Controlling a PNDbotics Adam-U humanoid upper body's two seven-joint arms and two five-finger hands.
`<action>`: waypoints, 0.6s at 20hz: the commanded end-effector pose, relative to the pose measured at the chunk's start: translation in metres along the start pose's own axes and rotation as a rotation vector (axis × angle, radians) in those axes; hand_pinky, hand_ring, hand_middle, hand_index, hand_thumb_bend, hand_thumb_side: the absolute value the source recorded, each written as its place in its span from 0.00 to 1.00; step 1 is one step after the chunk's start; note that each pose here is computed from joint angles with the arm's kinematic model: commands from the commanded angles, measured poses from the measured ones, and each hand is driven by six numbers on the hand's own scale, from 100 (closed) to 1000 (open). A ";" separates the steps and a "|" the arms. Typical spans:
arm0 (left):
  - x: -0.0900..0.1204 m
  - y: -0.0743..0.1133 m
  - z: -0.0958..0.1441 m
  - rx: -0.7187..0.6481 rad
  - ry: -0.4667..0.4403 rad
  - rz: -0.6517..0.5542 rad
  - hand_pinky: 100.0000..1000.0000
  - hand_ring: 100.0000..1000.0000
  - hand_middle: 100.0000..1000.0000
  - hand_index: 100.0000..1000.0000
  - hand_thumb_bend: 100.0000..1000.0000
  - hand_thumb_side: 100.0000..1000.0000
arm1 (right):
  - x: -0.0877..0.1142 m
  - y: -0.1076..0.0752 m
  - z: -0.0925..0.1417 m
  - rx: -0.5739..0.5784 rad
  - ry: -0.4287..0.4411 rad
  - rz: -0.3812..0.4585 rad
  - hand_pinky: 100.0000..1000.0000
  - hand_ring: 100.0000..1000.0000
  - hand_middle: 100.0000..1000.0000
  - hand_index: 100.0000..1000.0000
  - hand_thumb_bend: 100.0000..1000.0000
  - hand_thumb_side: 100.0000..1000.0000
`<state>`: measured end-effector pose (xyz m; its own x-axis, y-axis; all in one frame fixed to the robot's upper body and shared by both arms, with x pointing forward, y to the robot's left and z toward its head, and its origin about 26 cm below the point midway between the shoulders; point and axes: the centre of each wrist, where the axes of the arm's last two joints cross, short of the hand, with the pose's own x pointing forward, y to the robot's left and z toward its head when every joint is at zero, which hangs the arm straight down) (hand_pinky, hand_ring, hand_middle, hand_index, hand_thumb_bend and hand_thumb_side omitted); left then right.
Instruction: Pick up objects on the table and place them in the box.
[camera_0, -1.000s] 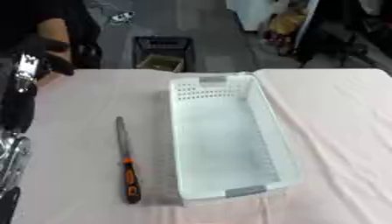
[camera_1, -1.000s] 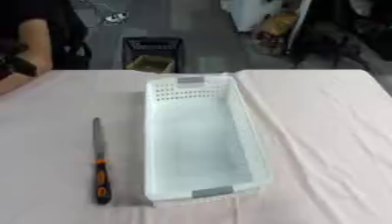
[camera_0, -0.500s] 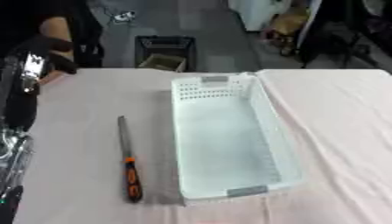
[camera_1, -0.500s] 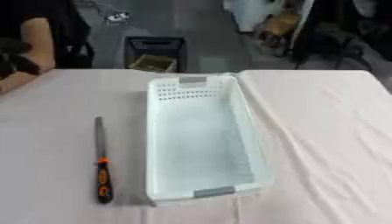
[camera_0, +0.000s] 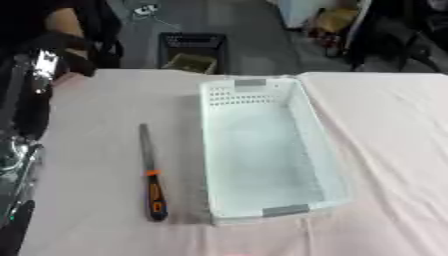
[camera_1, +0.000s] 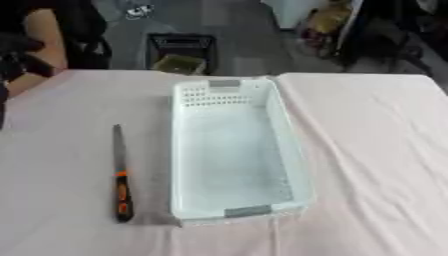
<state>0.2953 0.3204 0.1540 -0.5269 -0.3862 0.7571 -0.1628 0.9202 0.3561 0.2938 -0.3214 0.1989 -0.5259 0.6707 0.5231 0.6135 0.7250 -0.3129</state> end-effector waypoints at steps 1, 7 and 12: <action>0.004 0.001 -0.001 -0.012 -0.011 -0.016 0.51 0.49 0.63 0.63 0.21 0.92 | 0.002 -0.003 -0.003 0.005 -0.018 0.001 0.22 0.34 0.40 0.63 0.00 0.62; 0.001 -0.005 0.001 -0.032 0.003 -0.013 0.52 0.49 0.64 0.63 0.21 0.93 | 0.001 -0.002 -0.002 0.012 -0.010 -0.004 0.22 0.34 0.40 0.63 0.00 0.63; -0.001 -0.006 0.002 -0.036 0.009 -0.014 0.52 0.50 0.64 0.63 0.20 0.94 | 0.000 -0.001 -0.002 0.010 -0.009 -0.008 0.22 0.34 0.40 0.63 0.00 0.64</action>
<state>0.2952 0.3149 0.1456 -0.5048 -0.3916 0.7693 -0.1370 0.9162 0.3765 0.2952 -0.3208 0.1962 -0.5286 0.6608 0.5327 0.5999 0.7349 -0.3163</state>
